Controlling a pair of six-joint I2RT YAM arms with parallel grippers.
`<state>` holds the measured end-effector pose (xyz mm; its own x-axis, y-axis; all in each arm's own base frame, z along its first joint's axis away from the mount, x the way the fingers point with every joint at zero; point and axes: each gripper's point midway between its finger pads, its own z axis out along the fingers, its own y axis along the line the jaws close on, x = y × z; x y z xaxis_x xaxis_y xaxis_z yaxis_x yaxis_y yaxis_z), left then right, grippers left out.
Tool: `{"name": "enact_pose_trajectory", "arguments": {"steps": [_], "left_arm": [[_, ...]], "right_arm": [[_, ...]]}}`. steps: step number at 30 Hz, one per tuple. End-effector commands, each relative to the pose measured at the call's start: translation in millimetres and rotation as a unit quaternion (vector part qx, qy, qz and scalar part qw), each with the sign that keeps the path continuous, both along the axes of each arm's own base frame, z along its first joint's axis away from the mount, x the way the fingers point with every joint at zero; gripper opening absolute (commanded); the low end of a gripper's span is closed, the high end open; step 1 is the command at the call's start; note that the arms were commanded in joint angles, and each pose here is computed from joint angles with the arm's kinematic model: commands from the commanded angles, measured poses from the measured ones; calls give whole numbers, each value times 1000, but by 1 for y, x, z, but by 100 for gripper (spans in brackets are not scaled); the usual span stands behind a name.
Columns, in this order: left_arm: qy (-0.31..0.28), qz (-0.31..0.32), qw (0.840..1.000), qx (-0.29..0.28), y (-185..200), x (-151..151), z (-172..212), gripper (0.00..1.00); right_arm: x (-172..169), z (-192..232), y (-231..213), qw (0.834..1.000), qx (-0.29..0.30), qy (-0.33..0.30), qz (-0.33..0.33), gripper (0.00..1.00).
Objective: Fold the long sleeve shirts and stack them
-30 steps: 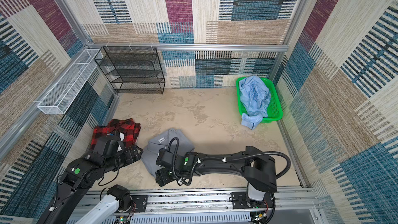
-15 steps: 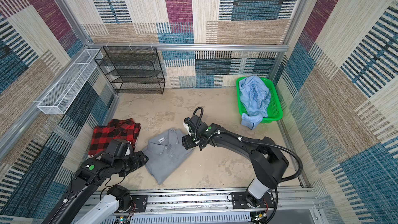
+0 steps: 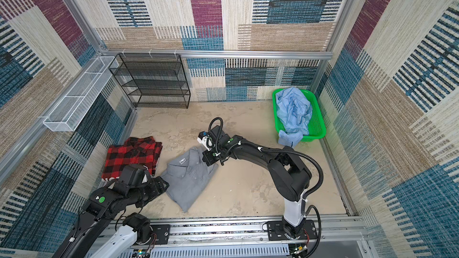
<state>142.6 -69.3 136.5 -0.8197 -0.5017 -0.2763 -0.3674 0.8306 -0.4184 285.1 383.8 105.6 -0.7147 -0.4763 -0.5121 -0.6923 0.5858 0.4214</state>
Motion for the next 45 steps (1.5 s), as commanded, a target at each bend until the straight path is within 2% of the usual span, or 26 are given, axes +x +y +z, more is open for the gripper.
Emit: {"name": "enact_pose_trajectory", "arguments": {"steps": [1,3,6,9,12,16,20,23,26,32,37,45], "left_arm": [[2,23,1000,3,6,-3,0,77],[7,32,999,-4,6,-6,-5,77],[18,40,999,-9,6,-10,-13,76],[22,45,999,-17,6,-13,-18,75],[25,50,998,-24,5,-16,-23,75],[53,60,997,-23,7,-24,-42,77],[64,70,995,-25,8,-30,-54,81],[70,82,994,-24,10,-32,-60,91],[76,85,993,-23,8,-30,-69,96],[111,90,989,-36,0,-35,-106,96],[89,94,991,-43,-3,-25,-114,92],[86,89,991,-56,-16,-10,-131,74]], "right_arm": [[5,-14,8,1000,-3,-3,16,2],[8,-35,9,1000,-24,13,16,10],[13,-45,10,999,-34,14,8,23],[24,-33,-1,998,-46,-24,-21,45],[27,-18,-8,997,-46,-48,-29,64],[34,-11,-14,997,-40,-57,-36,76],[35,-31,-13,999,-31,-26,-15,78],[36,-52,-13,999,-46,-13,-11,78],[31,-56,-7,1000,-29,-3,7,78],[25,-61,-3,999,-20,17,19,77],[17,-73,-5,999,-25,41,20,72],[-4,-79,-8,997,-3,76,27,68]]}}
